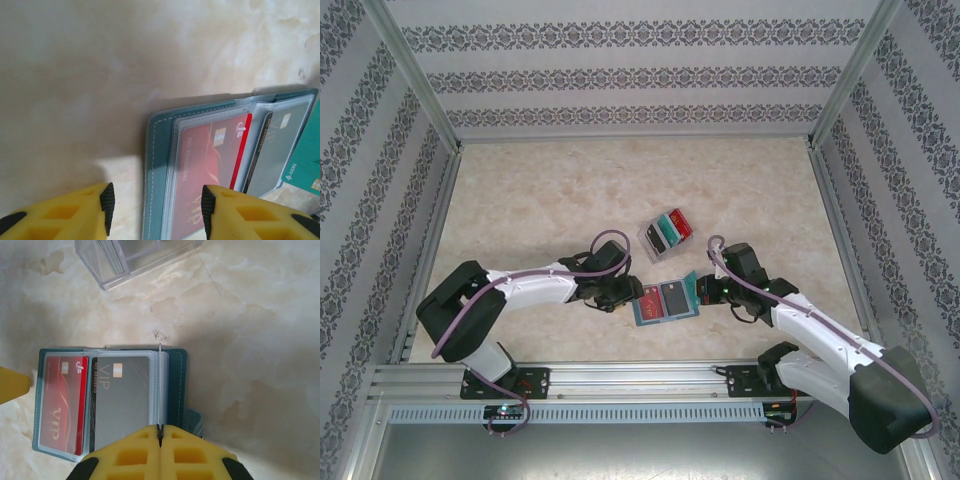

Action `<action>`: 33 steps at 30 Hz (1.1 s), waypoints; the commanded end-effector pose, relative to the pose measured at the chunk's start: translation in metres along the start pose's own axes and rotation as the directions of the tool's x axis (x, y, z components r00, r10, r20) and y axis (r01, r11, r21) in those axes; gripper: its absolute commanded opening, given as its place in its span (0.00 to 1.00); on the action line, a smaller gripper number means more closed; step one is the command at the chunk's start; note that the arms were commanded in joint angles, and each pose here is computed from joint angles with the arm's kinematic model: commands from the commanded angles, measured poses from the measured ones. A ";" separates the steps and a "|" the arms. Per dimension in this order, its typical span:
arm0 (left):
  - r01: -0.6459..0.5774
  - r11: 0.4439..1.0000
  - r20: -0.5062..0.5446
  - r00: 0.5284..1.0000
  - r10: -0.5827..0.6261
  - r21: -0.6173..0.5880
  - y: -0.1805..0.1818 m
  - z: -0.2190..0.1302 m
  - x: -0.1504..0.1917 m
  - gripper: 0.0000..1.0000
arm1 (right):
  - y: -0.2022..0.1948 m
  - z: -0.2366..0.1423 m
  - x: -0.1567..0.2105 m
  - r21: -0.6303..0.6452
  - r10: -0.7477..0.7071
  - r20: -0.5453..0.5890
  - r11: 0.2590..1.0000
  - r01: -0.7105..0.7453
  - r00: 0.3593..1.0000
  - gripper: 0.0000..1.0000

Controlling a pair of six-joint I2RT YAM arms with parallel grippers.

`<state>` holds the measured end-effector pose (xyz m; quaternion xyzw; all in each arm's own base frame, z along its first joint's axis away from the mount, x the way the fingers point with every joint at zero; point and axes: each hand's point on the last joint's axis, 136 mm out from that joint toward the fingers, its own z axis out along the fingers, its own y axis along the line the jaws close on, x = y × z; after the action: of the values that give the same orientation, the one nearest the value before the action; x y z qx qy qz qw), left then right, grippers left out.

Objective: Put the credit cards into the card holder
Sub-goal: Flip over the card slot in the card holder.

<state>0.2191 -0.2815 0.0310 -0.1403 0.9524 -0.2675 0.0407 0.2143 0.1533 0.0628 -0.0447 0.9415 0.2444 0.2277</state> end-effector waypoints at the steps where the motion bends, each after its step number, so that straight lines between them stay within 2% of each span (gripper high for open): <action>1: -0.046 0.999 -0.017 0.999 0.046 0.026 -0.013 0.005 0.004 0.48 | 0.005 0.003 0.002 -0.032 0.022 -0.026 0.999 -0.023 0.999 0.00; 7: -0.037 0.999 -0.034 0.999 0.038 0.029 -0.013 0.012 0.006 0.45 | 0.002 0.006 -0.001 -0.029 0.067 -0.012 0.997 -0.067 0.998 0.00; 14: -0.038 0.999 -0.039 0.998 0.039 0.033 -0.014 0.017 0.006 0.42 | 0.016 -0.004 -0.011 -0.100 0.087 0.003 0.991 -0.086 0.996 0.00; 17: -0.040 0.999 -0.040 0.998 0.041 0.037 -0.015 0.018 0.006 0.42 | 0.034 -0.012 -0.019 -0.181 0.076 0.017 0.981 -0.072 0.997 0.00; 22: -0.050 0.998 -0.040 0.998 0.051 0.042 -0.020 0.019 0.004 0.40 | 0.045 -0.016 -0.024 -0.211 0.089 0.024 0.974 -0.083 0.996 0.00; 33: -0.058 0.998 -0.038 0.997 0.060 0.039 -0.021 0.020 0.003 0.37 | 0.068 -0.009 -0.022 -0.271 0.058 -0.043 0.960 -0.067 0.997 0.01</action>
<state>0.2206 -0.2914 0.0232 -0.1337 0.9542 -0.2666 0.0249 0.2143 0.1962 0.0964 -0.0373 0.9141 0.3558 0.1910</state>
